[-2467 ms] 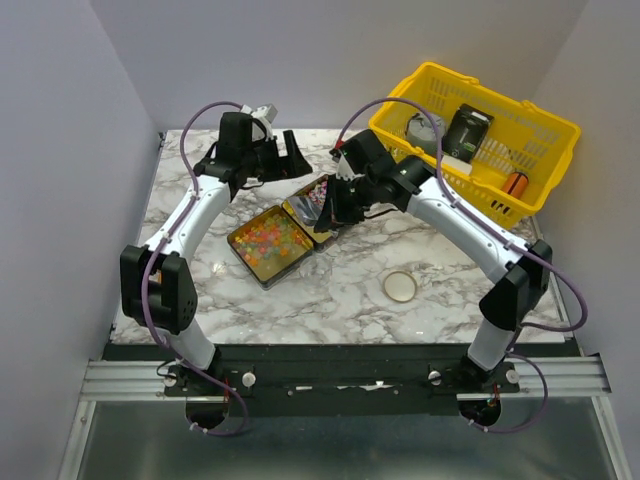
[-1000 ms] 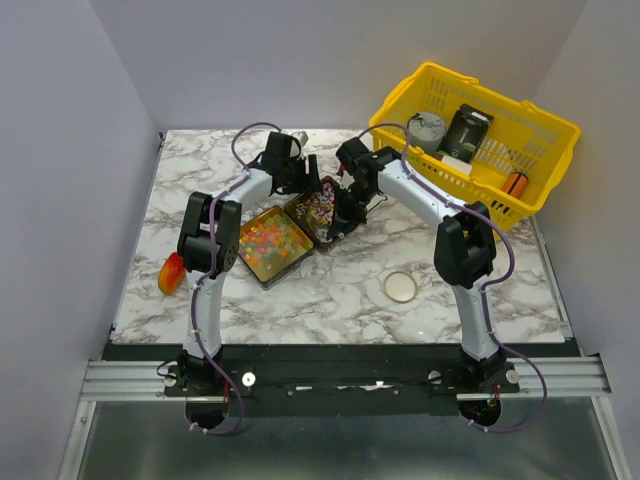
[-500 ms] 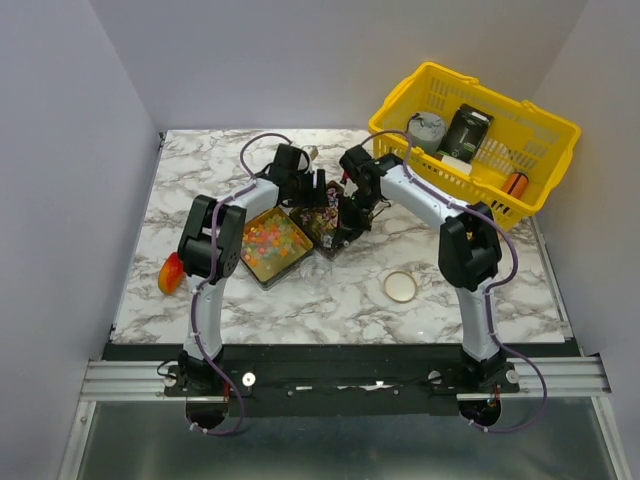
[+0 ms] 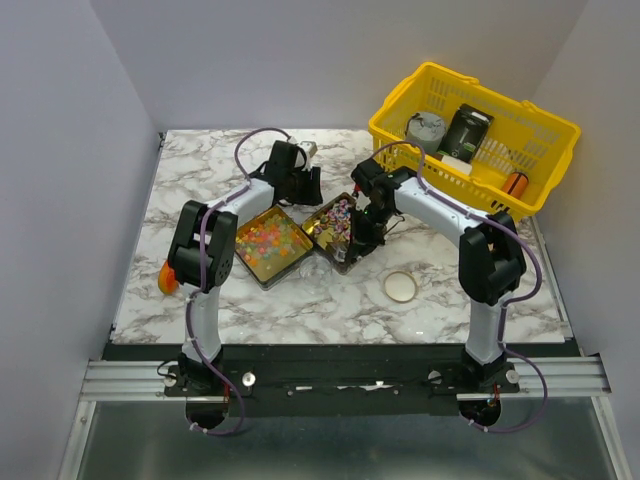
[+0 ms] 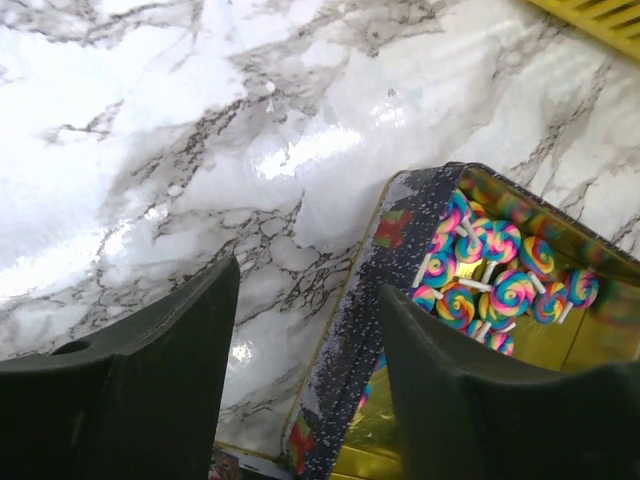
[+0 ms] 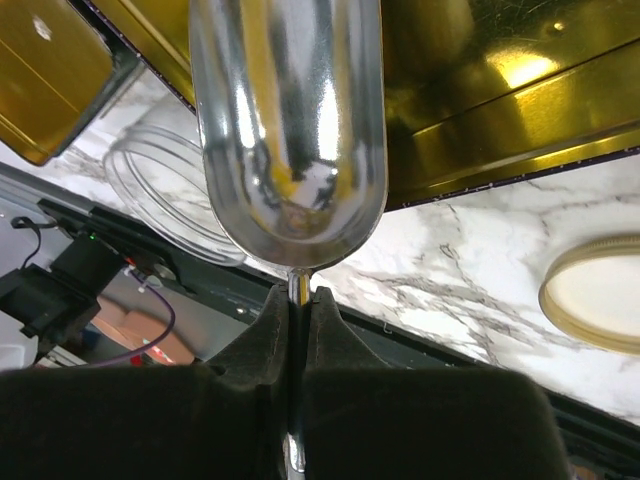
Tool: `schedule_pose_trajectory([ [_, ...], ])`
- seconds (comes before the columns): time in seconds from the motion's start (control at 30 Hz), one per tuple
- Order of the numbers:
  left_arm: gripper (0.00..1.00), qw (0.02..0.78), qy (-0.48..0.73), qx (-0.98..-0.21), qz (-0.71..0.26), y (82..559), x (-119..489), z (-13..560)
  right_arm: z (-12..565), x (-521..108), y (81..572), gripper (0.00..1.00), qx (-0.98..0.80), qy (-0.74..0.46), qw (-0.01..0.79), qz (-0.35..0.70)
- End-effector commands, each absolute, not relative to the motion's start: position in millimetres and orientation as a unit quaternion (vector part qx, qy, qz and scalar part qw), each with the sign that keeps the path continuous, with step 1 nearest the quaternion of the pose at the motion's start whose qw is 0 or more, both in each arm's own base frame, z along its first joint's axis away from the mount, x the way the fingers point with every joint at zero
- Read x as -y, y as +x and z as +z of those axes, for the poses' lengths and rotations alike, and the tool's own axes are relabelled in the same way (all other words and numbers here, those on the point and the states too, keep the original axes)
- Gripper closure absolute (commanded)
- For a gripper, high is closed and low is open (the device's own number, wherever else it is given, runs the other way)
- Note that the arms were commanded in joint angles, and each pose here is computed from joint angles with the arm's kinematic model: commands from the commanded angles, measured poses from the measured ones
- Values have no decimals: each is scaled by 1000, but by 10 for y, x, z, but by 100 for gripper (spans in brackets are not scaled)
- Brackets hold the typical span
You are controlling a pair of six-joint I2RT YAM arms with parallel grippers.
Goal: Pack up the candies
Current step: Move the storage box to the center of the board.
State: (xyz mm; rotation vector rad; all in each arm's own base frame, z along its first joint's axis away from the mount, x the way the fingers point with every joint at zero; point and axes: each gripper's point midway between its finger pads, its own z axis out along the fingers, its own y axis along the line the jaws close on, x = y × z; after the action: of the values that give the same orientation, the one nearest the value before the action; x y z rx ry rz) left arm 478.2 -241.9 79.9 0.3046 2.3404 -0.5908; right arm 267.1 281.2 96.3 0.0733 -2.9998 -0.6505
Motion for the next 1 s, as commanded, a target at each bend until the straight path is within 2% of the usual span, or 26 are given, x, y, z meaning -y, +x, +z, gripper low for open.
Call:
schedule_pose_trajectory([
  [0.0, 40, 339, 165, -890, -255, 4576, 2536, 816, 808, -2564, 2484, 99, 986, 9, 66, -154],
  [0.27, 42, 335, 189, -883, -269, 4406, 2604, 825, 814, -2571, 2514, 99, 986, 10, 63, -152],
  [0.5, 28, 374, 176, -869, -272, 4477, 2597, 1070, 823, -2563, 2506, 99, 986, 7, 58, -154],
  [0.63, 27, 366, 198, -857, -305, 4370, 2691, 1104, 819, -2549, 2492, 99, 987, 6, 58, -152],
  [0.83, 43, 335, 210, -866, -306, 4246, 2693, 820, 809, -2523, 2473, 99, 987, 4, 59, -147],
  [0.97, 59, 326, 209, -877, -284, 4277, 2636, 653, 816, -2518, 2483, 99, 988, 3, 57, -144],
])
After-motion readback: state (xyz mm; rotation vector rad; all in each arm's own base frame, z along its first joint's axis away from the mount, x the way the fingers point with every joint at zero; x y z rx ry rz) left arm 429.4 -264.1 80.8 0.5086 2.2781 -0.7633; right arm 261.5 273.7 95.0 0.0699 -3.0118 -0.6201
